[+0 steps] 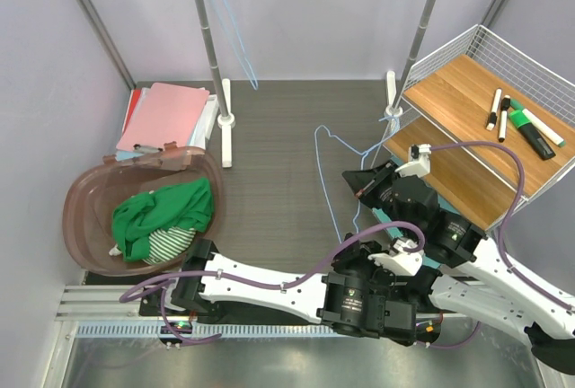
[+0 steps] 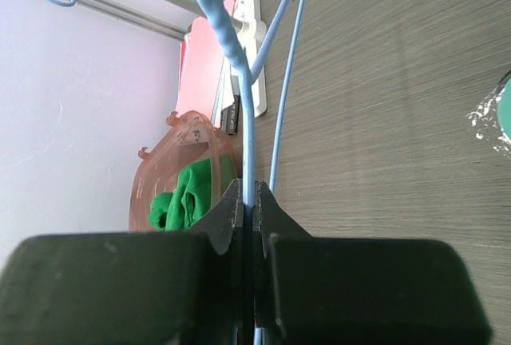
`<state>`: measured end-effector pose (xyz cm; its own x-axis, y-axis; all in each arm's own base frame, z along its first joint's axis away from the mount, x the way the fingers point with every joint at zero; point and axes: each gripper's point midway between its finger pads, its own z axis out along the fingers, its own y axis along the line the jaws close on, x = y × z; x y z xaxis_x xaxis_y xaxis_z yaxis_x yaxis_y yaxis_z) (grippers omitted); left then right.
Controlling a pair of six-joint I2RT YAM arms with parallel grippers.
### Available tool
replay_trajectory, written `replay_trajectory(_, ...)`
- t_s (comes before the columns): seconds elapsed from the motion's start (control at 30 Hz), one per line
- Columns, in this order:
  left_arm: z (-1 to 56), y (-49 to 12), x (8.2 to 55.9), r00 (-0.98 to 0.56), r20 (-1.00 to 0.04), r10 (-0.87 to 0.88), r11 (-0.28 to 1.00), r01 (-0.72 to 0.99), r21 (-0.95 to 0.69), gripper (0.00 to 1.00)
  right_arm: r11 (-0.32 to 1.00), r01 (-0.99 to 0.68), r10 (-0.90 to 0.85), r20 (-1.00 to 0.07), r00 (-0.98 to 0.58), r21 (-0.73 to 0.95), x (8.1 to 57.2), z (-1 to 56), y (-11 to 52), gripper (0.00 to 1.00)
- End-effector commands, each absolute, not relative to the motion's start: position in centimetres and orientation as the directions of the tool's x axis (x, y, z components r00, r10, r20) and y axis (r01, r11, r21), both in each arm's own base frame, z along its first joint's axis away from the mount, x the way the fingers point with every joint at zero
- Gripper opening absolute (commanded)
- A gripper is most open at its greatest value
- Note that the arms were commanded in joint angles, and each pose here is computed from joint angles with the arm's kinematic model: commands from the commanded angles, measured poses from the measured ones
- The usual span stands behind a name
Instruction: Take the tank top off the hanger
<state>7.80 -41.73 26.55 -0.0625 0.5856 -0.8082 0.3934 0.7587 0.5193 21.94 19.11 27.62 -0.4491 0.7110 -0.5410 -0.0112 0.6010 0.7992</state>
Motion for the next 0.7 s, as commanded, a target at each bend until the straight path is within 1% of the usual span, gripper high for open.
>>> replay_trajectory(0.0, 27.6, -41.3, 8.6, -0.049, -0.825, 0.563, 0.785, 0.346, 0.514, 0.02, 0.541, -0.048, 0.748, -0.507, -0.428, 0.84, 21.6, 30.0, 18.9, 0.01)
replay_trajectory(0.03, 27.7, -41.2, 8.6, -0.048, -0.826, 0.562, 0.786, 0.34, 0.515, 0.0, 0.541, -0.055, 0.746, -0.509, -0.429, 0.839, 21.5, 30.0, 19.0, 0.01)
replay_trajectory(0.1, 27.8, -40.9, 8.7, -0.049, -0.828, 0.559, 0.79, 0.333, 0.514, 0.0, 0.539, -0.065, 0.742, -0.51, -0.435, 0.84, 21.3, 30.1, 19.0, 0.01)
replay_trajectory(0.2, 28.0, -40.2, 9.0, -0.051, -0.831, 0.554, 0.8, 0.31, 0.514, 0.0, 0.534, -0.08, 0.738, -0.511, -0.442, 0.842, 21.0, 30.1, 18.9, 0.05)
replay_trajectory(0.37, 28.5, -38.8, 9.3, -0.062, -0.847, 0.528, 0.822, 0.287, 0.491, 0.0, 0.538, -0.102, 0.725, -0.521, -0.451, 0.837, 20.7, 29.9, 19.0, 0.13)
replay_trajectory(0.47, 29.2, -37.8, 9.5, -0.066, -0.855, 0.514, 0.833, 0.275, 0.48, 0.0, 0.54, -0.126, 0.708, -0.53, -0.466, 0.832, 20.4, 29.9, 19.4, 0.22)
replay_trajectory(0.5, 29.4, -37.2, 9.6, -0.071, -0.865, 0.497, 0.845, 0.267, 0.463, 0.0, 0.539, -0.137, 0.704, -0.534, -0.468, 0.831, 20.4, 30.0, 19.5, 0.25)
replay_trajectory(0.67, 30.8, -34.9, 10.0, -0.103, -0.911, 0.398, 0.896, 0.258, 0.362, 0.0, 0.56, -0.17, 0.671, -0.564, -0.482, 0.811, 20.0, 29.8, 19.7, 0.31)
